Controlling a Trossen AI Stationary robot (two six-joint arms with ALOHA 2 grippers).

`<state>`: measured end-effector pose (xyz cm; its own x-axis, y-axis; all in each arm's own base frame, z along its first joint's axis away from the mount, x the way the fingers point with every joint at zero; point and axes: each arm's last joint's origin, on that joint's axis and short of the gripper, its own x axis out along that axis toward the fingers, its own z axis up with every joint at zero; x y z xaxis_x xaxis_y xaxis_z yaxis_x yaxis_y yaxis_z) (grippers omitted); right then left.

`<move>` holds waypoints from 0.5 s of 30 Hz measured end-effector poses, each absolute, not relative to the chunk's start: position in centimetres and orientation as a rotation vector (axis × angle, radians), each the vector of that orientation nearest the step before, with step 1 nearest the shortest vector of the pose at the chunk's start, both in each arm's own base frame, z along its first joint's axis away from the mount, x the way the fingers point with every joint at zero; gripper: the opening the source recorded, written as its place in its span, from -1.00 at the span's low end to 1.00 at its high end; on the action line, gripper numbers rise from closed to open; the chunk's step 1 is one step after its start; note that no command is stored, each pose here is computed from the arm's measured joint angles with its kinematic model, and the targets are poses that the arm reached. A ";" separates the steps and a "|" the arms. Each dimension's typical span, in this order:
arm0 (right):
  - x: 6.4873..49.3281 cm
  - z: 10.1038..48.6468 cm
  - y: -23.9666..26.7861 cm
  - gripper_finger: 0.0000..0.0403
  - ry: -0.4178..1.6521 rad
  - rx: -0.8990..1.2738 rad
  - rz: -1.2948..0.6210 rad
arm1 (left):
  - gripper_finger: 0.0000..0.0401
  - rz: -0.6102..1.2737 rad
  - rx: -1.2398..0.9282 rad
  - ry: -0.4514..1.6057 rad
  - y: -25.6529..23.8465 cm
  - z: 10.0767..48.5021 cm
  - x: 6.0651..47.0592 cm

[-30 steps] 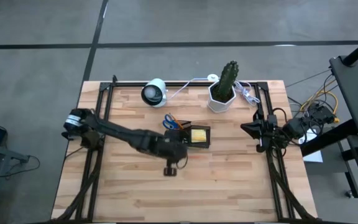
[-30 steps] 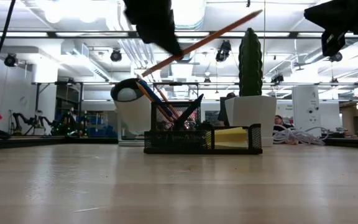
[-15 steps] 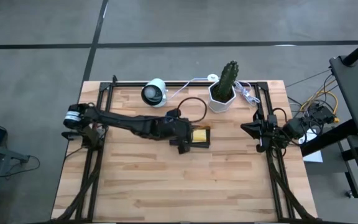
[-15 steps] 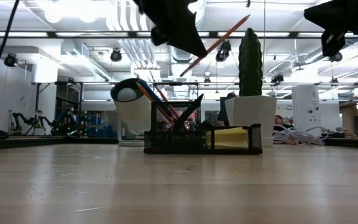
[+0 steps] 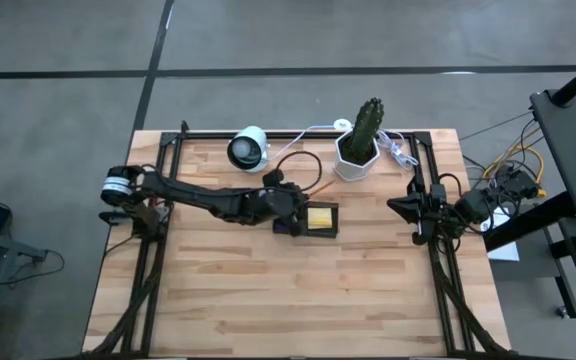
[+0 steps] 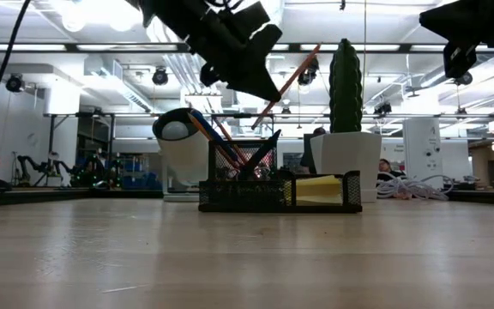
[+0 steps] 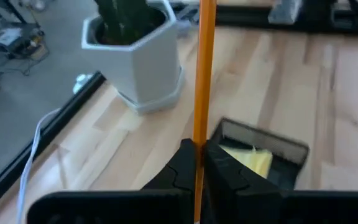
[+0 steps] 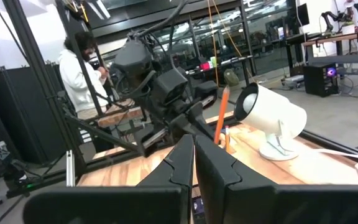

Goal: Pick and place office supplies into organizer
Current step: Put the yellow pencil into the black desk organizer

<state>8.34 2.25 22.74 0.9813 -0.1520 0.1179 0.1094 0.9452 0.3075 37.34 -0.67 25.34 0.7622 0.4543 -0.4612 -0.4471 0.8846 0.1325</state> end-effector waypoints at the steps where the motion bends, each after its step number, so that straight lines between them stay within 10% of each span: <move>1: 8.3 22.7 2.3 -0.96 -0.141 0.306 -0.134 | -1.00 0.499 0.006 0.480 -0.5 25.2 37.4; 15: 8.3 22.7 2.3 -0.96 -0.142 0.308 -0.134 | -1.00 0.585 -0.144 0.348 0.8 22.7 36.4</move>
<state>8.34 2.25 22.74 0.9812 -0.1526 0.1180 0.1094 0.9441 0.3111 36.43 0.76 22.70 0.7776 0.5149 -0.3609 -0.5629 0.8258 -0.0347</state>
